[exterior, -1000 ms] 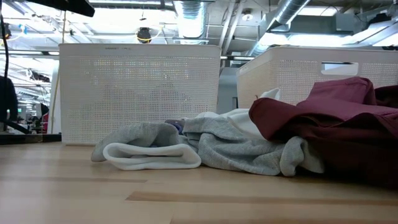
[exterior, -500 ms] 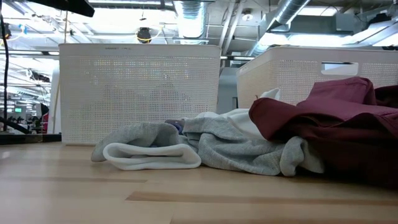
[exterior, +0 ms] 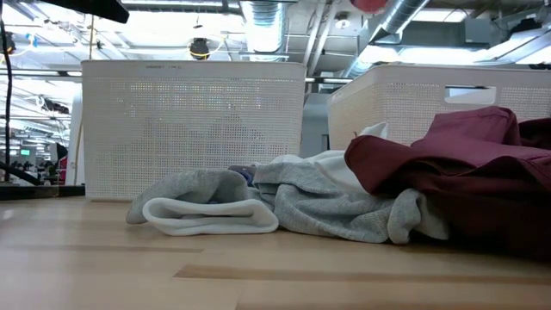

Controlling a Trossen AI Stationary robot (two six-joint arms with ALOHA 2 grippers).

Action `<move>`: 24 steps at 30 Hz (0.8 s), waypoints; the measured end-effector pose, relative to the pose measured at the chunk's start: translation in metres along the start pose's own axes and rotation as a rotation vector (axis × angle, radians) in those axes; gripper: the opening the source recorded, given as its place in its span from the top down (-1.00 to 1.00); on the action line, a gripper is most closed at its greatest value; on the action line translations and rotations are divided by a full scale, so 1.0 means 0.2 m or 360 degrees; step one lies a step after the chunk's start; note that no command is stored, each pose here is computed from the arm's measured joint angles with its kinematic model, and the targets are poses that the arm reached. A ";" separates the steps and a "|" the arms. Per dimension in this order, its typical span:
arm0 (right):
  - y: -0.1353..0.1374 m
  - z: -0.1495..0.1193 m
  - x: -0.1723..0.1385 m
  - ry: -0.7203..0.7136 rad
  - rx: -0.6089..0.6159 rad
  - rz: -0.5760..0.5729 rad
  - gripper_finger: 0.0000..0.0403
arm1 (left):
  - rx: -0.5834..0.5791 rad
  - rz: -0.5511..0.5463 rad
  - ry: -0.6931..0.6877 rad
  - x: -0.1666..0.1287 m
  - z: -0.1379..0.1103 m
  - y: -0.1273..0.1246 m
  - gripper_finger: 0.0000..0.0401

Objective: Sort clothes
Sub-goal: Put the red sock into the right white laundry organizer

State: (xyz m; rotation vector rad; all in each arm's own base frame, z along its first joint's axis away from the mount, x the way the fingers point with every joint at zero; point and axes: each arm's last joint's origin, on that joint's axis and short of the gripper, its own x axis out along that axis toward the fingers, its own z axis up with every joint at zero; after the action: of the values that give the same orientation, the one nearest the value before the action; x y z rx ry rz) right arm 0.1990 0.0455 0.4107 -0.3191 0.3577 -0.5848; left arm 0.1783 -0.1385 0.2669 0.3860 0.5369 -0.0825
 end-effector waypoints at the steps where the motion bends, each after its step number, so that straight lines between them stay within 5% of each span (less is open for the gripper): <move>1: -0.01 -0.01 0.00 0.0018 0.0008 -0.0009 1.00 | 0.0000 0.0000 0.0000 0.00 0.00 0.00 0.09; 24: -0.30 -0.23 0.11 0.0596 0.0186 -0.0371 1.00 | -0.0018 -0.0002 0.0001 0.00 0.00 0.00 0.09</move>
State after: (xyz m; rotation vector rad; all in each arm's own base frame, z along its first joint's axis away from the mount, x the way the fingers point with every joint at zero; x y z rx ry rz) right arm 0.1687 -0.0241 0.3877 -0.1371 0.6492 -0.8945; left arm 0.1783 -0.1385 0.2668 0.3747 0.5377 -0.0805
